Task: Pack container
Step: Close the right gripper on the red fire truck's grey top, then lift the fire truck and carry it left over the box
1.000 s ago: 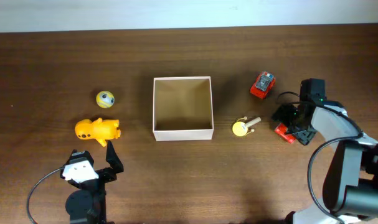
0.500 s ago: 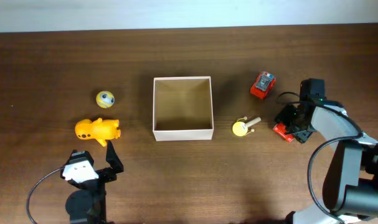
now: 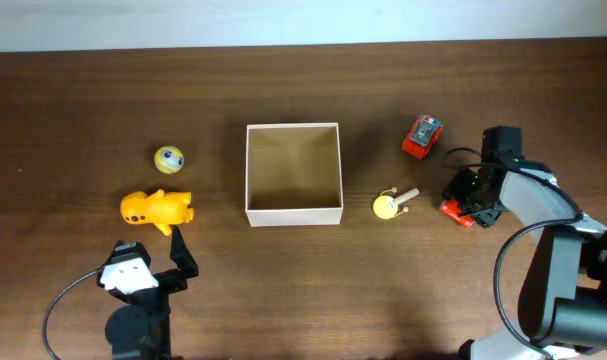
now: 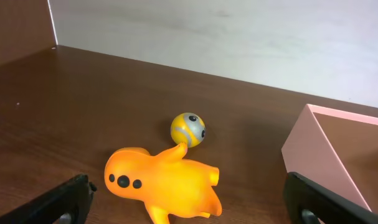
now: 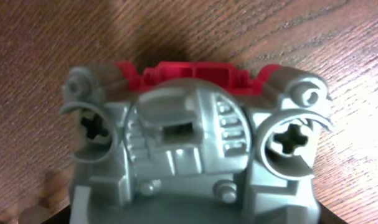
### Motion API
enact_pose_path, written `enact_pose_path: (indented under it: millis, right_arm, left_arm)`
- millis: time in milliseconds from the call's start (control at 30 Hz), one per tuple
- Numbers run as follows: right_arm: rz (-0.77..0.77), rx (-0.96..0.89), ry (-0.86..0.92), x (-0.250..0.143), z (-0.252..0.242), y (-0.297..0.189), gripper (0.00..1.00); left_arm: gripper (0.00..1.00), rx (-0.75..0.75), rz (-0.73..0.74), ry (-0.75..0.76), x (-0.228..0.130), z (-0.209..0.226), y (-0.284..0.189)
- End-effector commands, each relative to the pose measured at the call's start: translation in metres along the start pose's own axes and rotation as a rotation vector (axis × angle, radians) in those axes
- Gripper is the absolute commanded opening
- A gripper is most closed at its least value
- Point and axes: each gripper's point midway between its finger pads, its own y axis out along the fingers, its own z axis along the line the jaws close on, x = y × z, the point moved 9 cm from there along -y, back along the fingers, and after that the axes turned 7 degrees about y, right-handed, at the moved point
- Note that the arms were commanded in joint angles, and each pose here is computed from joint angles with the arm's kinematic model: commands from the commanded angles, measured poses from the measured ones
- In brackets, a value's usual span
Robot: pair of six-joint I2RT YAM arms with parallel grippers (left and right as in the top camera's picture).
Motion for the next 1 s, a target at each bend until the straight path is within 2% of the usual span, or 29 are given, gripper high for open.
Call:
enact_pose_path:
  millis: [0, 267, 600, 800, 967]
  right_arm:
    - [-0.015, -0.001, -0.045, 0.007, 0.003, -0.004, 0.61]
    - [-0.071, 0.033, -0.155, 0.035, 0.024, -0.039, 0.60]
    - [-0.139, 0.184, -0.298, 0.068, 0.063, -0.124, 0.61]
    - [-0.206, 0.250, -0.376, 0.066, 0.094, -0.172, 0.60]
    - [-0.235, 0.315, -0.478, 0.042, 0.131, -0.189, 0.60]
  left_arm:
    - [0.99, -0.014, -0.002, -0.001, -0.002, -0.001, 0.000]
    - [0.99, -0.014, -0.002, -0.001, -0.002, -0.001, 0.000]
    - [0.99, -0.014, -0.002, -0.001, -0.002, -0.001, 0.000]
    - [0.99, -0.014, -0.002, -0.001, -0.002, -0.001, 0.000]
    - [0.99, -0.014, -0.002, -0.001, -0.002, -0.001, 0.000]
